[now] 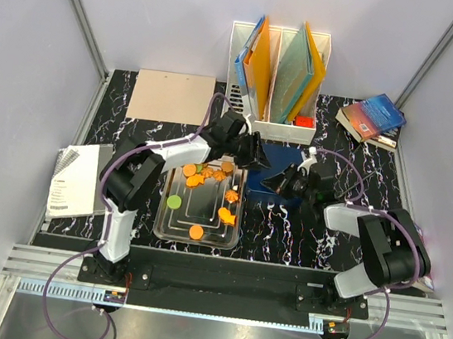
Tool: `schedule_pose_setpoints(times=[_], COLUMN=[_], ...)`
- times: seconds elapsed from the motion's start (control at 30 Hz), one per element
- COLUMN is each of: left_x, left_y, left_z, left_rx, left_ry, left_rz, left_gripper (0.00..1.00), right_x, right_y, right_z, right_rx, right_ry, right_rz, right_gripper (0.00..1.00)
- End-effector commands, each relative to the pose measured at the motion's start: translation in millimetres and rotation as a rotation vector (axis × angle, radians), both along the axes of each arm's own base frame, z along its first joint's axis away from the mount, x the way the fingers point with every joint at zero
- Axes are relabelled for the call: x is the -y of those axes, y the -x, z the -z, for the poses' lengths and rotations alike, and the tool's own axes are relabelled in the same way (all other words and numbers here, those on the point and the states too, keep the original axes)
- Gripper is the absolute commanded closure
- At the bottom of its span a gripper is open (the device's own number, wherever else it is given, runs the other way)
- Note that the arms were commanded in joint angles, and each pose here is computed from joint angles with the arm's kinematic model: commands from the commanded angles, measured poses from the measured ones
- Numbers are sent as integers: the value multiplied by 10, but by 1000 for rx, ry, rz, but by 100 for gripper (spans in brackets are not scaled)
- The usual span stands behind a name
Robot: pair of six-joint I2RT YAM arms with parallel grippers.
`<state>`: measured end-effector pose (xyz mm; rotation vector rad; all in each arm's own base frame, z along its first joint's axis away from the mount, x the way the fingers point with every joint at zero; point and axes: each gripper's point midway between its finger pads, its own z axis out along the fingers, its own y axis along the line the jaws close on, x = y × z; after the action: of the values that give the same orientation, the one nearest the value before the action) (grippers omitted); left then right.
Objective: Pack the cookies
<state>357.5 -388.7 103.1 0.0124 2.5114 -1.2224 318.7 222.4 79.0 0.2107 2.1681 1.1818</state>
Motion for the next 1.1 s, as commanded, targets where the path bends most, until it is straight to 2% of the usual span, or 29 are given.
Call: schedule_pose_setpoints(times=[0.0,0.07,0.1,0.2,0.27,0.33,0.47,0.53,0.67,0.8,0.93,1.03,1.07], left_x=[55,-12,-35,-141,-230,-328,-536,-636,-807,-997,-1155,-1272,-1315], left_y=[-117,-157,-166,-184,-142,-74,159,292,522,684,690,706,705], left_z=[-538,-613,-696,-903,-1013,-949,-1033,-879,-859,-945,-1098,-1231,-1244], left_rx=[111,128,140,173,202,203,235,213,223,270,350,401,414], left_ry=[86,88,98,119,119,94,86,62,51,17,-29,-64,-81], left_rz=[6,-18,-24,-49,-64,-79,-98,-100,-101,-109,-136,-159,-169], left_gripper=[53,53,53,53,52,52,52,52,51,51,51,48,48], right_x=[193,246,250,334,399,448,470,454,426,385,430,480,489], right_y=[269,223,138,42,-11,-54,-132,-149,-199,-193,-205,-146,-53], right_z=[209,9,-295,-708,-840,-809,-398,-242,165,240,-164,-717,-1029], right_rx=[-124,-84,-8,93,133,129,14,-27,-124,-146,-4,141,202], right_ry=[134,151,136,161,192,220,241,208,126,87,101,152,159], right_rz=[35,67,83,128,157,179,179,171,174,157,170,175,172], right_gripper=[88,84,82,80,79,79,79,80,82,84,81,76,74])
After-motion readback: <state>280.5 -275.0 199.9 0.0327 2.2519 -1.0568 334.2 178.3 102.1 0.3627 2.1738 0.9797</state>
